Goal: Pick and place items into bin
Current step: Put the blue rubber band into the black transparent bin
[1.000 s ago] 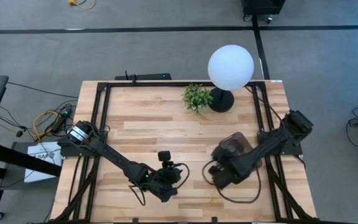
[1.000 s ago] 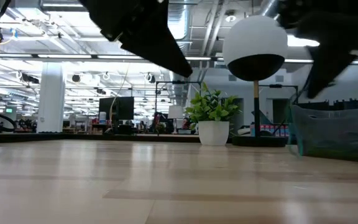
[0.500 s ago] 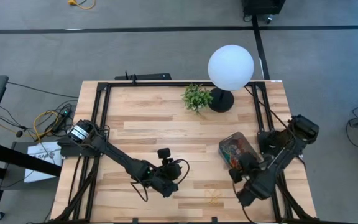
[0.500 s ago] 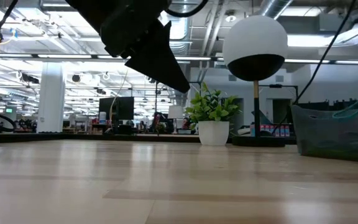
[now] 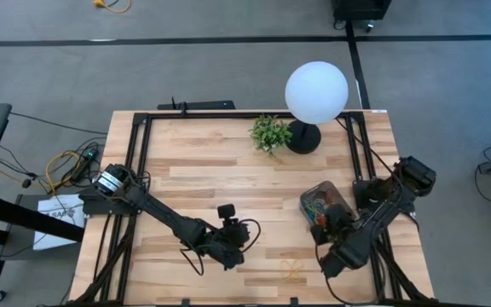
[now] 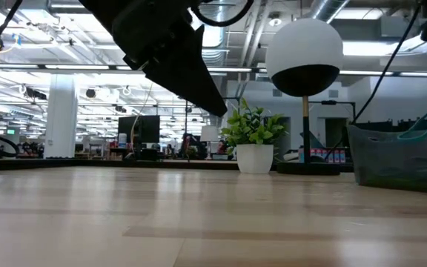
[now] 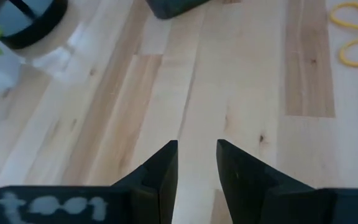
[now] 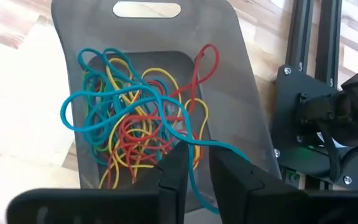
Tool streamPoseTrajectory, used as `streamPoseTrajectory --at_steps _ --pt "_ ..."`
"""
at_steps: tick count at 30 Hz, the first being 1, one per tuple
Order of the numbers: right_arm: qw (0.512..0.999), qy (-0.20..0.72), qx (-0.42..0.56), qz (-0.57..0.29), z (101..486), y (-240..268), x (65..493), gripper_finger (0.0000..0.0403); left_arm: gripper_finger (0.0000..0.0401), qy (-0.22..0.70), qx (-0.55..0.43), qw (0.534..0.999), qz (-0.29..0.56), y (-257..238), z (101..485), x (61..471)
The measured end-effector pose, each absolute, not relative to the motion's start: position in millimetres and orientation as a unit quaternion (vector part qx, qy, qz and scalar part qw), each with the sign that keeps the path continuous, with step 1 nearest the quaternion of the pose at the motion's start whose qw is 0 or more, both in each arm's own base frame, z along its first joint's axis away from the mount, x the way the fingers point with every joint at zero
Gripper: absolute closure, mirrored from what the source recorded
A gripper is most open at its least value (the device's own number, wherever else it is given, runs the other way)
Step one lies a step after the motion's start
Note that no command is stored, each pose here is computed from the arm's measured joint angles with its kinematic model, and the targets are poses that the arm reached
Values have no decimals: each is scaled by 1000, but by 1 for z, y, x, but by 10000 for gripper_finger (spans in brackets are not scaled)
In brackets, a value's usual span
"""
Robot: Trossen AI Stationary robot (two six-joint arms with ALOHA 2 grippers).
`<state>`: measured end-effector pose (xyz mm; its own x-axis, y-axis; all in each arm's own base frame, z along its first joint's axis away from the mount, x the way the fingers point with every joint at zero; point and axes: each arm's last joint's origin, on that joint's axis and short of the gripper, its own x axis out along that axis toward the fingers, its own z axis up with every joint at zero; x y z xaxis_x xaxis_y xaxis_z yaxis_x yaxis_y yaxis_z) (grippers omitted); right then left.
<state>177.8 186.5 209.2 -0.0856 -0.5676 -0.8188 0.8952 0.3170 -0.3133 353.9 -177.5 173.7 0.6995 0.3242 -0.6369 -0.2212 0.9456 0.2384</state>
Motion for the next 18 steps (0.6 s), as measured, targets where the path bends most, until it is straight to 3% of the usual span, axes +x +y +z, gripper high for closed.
streamPoseTrajectory --at_steps 12,18 --pt "643 480 229 -551 204 181 196 342 298 321 52 945 31 -189 183 366" --pt "641 484 221 -554 199 187 184 342 298 318 55 946 24 -190 184 366"
